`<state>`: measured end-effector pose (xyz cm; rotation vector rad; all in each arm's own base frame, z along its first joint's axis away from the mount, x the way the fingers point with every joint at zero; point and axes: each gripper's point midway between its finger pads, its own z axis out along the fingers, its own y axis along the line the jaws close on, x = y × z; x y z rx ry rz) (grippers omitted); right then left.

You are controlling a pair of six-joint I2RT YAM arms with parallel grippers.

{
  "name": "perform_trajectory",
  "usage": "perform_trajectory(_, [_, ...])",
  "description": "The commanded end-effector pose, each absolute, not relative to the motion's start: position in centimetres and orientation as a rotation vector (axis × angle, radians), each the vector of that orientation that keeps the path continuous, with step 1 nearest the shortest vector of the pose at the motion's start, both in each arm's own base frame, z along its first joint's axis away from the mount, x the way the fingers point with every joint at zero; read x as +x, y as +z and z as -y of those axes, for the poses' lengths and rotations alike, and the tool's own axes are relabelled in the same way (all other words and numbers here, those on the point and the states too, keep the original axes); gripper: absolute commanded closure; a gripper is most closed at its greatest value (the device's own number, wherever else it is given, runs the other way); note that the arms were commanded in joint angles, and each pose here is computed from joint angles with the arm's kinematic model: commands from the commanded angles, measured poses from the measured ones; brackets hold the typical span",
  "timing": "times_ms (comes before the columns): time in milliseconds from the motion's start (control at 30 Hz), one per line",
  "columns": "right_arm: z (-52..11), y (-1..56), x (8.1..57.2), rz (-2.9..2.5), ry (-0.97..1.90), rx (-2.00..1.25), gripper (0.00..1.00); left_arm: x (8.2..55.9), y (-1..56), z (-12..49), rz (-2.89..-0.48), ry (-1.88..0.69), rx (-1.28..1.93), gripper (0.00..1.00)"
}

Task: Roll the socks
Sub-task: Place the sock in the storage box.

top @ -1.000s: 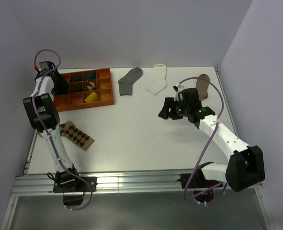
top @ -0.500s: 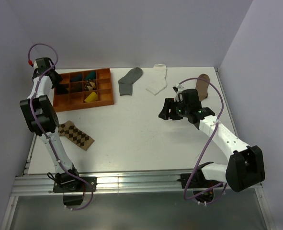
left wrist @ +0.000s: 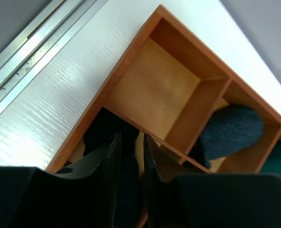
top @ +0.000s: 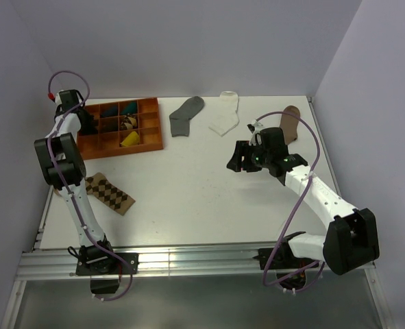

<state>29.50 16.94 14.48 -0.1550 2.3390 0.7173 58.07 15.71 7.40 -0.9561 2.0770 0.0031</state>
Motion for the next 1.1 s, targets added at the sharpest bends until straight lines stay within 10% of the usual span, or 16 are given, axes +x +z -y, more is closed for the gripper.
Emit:
perform_trajectory(0, [-16.7,15.4,29.8,-2.287,0.709,-0.164,0.34,57.7,6.4,-15.6,-2.078,0.008,-0.975,0.69])
perform_trajectory(433, [-16.7,15.1,29.6,-2.288,0.716,-0.161,0.34,57.4,3.2,-15.7,-2.158,0.035,-1.015,0.72])
perform_trajectory(1067, [-15.2,23.7,35.2,-2.052,0.536,-0.125,0.29,52.7,30.7,-10.8,-1.774,-0.183,-0.759,0.10])
